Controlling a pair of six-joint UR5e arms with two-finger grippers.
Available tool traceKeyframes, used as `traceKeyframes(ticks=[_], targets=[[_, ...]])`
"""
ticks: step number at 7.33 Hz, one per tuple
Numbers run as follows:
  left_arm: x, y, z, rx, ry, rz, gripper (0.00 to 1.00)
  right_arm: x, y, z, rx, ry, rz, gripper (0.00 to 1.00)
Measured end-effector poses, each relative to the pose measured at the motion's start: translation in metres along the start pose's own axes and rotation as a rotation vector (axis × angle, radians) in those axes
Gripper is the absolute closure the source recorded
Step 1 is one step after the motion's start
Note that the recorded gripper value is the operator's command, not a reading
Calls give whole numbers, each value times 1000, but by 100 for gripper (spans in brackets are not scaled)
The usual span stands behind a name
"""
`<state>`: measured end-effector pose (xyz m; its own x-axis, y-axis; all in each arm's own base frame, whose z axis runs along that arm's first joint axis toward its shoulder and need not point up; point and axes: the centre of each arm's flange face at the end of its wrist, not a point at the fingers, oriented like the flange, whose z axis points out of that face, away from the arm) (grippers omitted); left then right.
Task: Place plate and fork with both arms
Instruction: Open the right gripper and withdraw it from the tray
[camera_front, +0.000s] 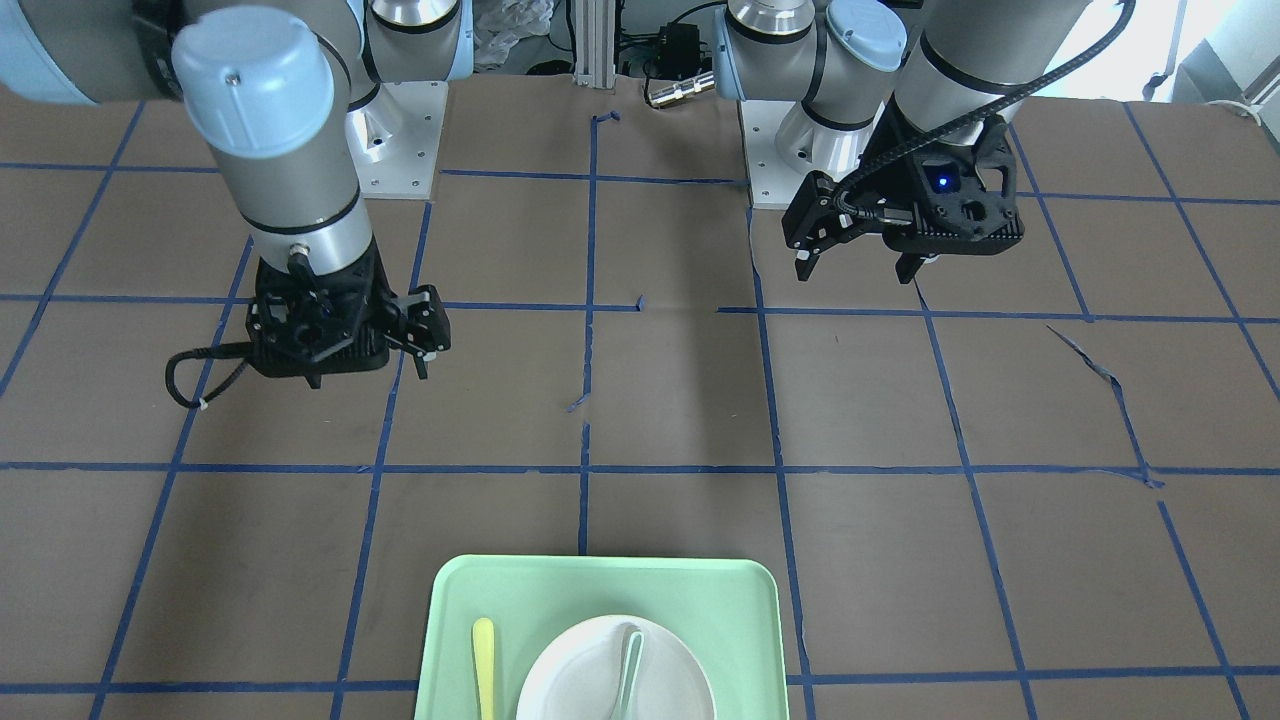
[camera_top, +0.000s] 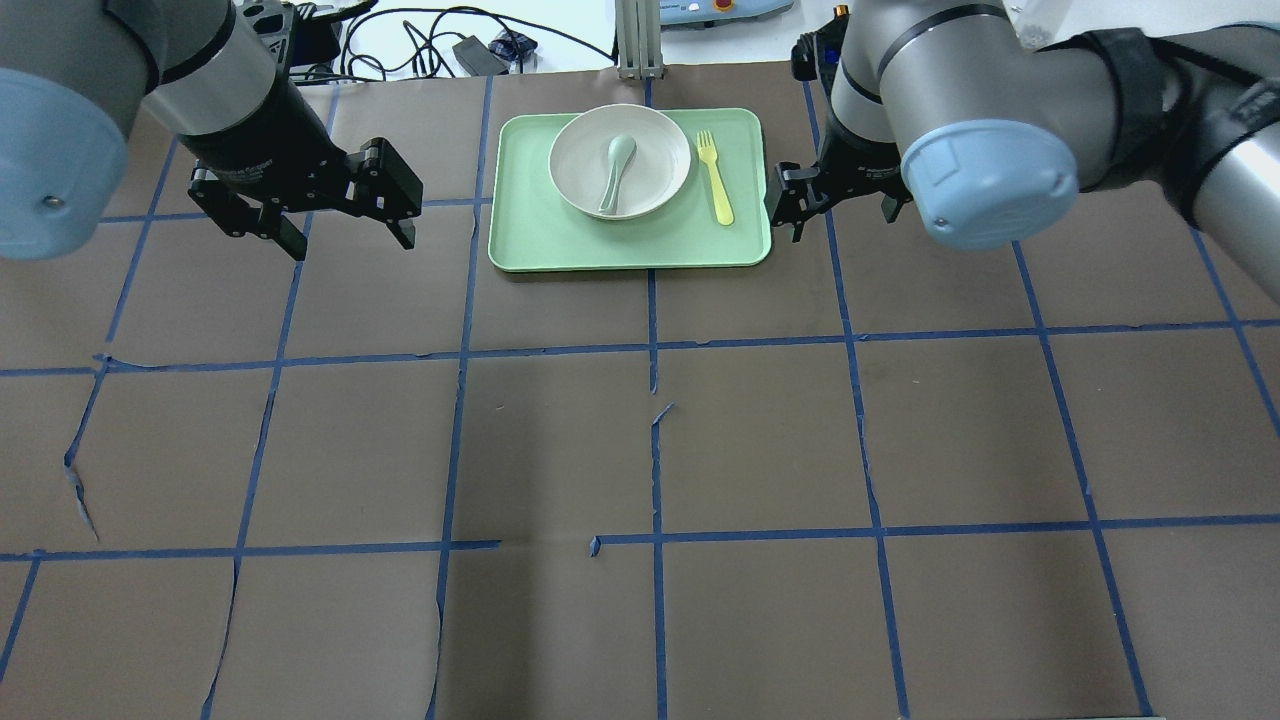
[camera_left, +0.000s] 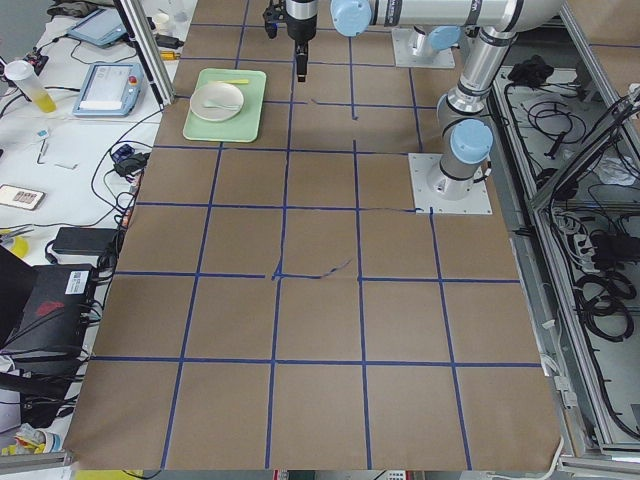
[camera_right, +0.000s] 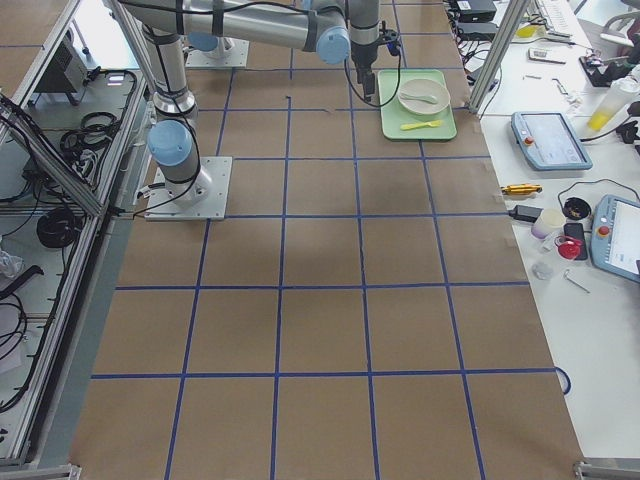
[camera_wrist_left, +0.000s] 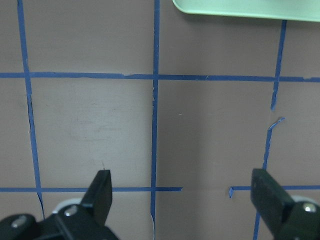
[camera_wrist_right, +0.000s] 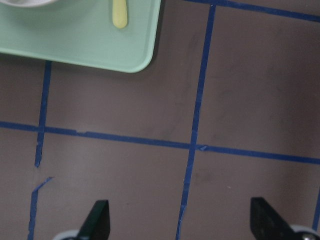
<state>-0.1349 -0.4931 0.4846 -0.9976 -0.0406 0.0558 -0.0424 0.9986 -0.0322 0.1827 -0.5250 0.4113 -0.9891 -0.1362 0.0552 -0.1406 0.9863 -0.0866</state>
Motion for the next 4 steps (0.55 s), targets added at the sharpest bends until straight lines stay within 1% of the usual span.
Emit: traceKeyframes(ticks=[1,2,4], targets=[[0,1,-1,1,0,0,0,4,22,-21,-31,-3,11,0],[0,2,-1,0,0,0,0,8,36,-40,-42,0,18,0],[-1,5,-4,2,-11,1,0,10,46,-72,-41,-4,23,0]])
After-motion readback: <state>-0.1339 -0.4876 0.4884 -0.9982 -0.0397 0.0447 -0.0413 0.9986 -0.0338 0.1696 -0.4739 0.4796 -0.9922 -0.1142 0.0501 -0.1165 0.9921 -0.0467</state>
